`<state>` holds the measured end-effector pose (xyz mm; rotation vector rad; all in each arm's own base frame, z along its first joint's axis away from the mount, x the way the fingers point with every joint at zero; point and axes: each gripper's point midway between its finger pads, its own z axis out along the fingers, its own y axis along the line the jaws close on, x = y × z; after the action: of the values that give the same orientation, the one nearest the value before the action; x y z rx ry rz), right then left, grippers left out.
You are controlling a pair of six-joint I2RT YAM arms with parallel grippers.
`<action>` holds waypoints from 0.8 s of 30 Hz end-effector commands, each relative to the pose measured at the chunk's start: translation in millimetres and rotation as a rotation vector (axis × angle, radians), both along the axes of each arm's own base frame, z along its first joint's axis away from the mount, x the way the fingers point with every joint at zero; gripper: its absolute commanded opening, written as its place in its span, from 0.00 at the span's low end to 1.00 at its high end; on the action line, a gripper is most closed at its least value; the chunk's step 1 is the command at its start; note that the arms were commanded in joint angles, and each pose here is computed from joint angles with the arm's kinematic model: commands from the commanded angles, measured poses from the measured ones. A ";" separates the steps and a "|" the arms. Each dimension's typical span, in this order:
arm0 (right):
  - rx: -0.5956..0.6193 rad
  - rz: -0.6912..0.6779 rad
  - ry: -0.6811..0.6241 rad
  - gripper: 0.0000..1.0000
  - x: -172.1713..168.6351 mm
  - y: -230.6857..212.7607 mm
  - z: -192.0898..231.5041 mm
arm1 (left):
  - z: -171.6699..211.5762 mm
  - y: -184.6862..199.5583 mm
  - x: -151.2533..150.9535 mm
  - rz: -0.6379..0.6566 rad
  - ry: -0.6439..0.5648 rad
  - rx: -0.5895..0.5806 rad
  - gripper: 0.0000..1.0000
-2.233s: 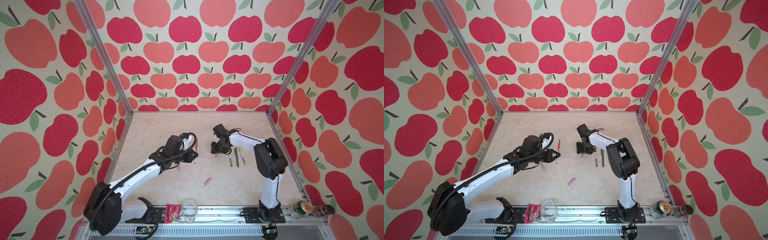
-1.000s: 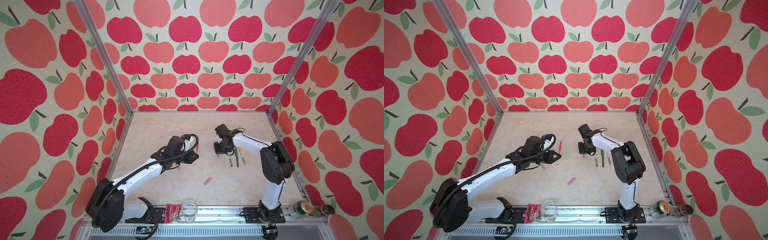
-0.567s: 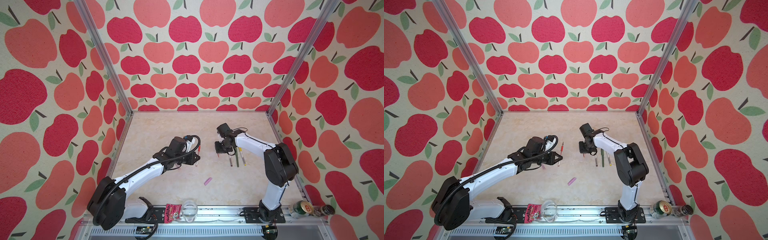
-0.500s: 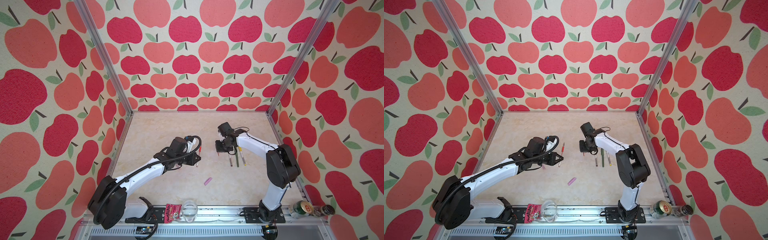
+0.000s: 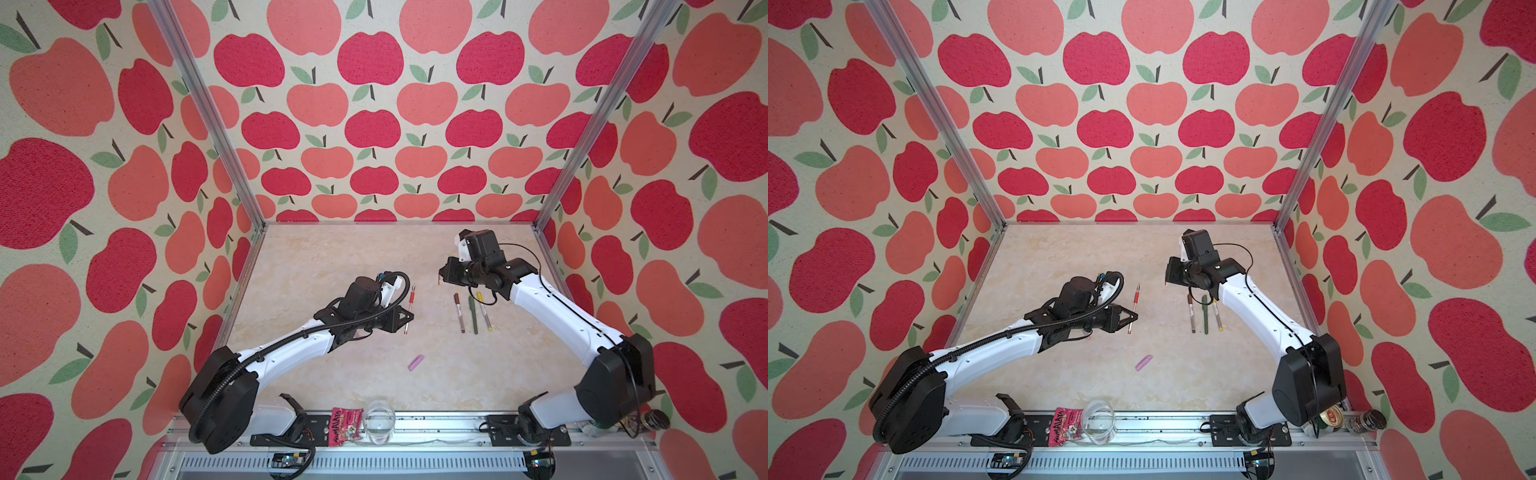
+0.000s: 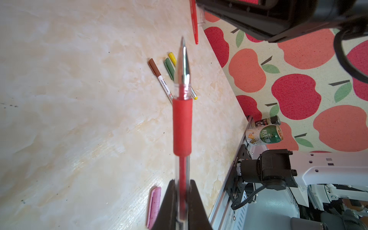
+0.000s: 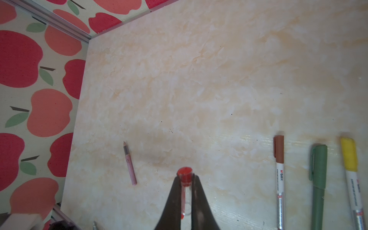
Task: Insert the pens into the pen caps
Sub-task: 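Lift the clear-red cap with the right gripper toward the red pen tip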
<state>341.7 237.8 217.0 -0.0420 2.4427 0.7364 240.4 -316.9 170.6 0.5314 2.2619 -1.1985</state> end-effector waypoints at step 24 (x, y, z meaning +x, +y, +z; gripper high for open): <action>0.282 0.041 -0.046 0.09 -21.2 46.8 49.4 | 20.3 -24.0 -3.5 -0.070 -0.050 -0.079 0.00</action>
<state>322.6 279.2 265.3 0.0049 2.2879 1.0486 235.9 -333.5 178.5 0.5848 2.1986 -1.2611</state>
